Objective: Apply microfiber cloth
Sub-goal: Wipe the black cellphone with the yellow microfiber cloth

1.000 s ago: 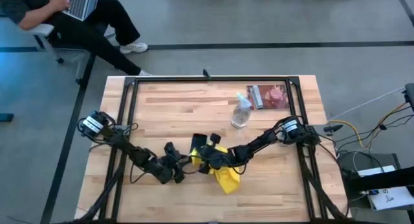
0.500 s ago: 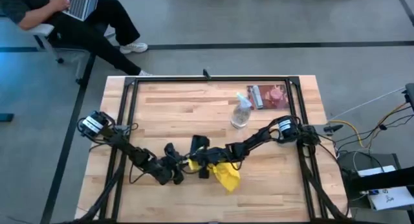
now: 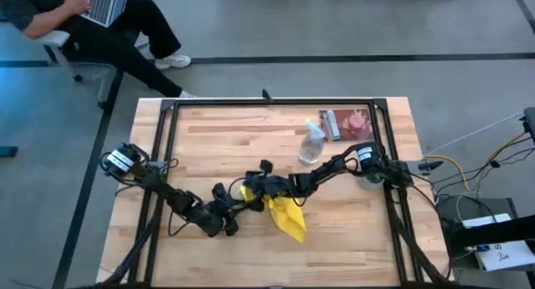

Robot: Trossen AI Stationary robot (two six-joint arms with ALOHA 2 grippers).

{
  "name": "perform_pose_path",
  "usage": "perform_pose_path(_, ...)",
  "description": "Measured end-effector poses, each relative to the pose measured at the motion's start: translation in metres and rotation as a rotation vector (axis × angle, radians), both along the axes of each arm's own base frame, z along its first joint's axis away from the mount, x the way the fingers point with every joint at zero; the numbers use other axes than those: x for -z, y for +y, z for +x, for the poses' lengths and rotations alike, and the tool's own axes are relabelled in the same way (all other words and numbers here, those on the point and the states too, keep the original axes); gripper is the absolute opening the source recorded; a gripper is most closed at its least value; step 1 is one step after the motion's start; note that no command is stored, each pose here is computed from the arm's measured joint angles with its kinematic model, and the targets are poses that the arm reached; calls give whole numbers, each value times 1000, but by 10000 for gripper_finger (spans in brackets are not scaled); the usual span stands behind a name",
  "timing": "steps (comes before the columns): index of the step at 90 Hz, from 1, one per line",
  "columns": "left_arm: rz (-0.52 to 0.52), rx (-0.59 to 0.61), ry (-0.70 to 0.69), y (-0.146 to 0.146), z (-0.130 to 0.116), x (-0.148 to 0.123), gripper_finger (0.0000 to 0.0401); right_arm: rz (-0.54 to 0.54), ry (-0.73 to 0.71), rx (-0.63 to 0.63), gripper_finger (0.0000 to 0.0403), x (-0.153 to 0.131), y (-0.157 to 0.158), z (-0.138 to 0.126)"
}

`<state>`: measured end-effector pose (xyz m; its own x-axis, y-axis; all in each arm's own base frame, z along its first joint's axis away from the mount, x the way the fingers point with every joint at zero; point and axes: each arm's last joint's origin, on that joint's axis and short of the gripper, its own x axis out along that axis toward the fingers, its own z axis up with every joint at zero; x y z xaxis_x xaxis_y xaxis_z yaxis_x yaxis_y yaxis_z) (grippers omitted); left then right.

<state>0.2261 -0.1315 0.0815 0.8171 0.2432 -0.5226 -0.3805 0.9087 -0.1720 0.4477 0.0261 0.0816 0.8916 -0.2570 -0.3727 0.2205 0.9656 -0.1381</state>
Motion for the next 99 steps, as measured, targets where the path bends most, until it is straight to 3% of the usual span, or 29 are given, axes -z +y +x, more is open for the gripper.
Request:
perform_pose_path(30,-13,31,19,-2,-1,1,98,-36,28,61,0,-1,-28,-1)
perform_pose_path(59,-52,74,-29,-3,-1,-19,98,-100,-5,14,0,-27,-6,-3)
perform_pose_path(79,76,1,-158,0,2,-46,98,-75,-19,-3,0,-29,3,-3)
perform_pose_path(99,95,-44,-141,2,9,-34,98,-105,-14,95,0,-28,-2,-5)
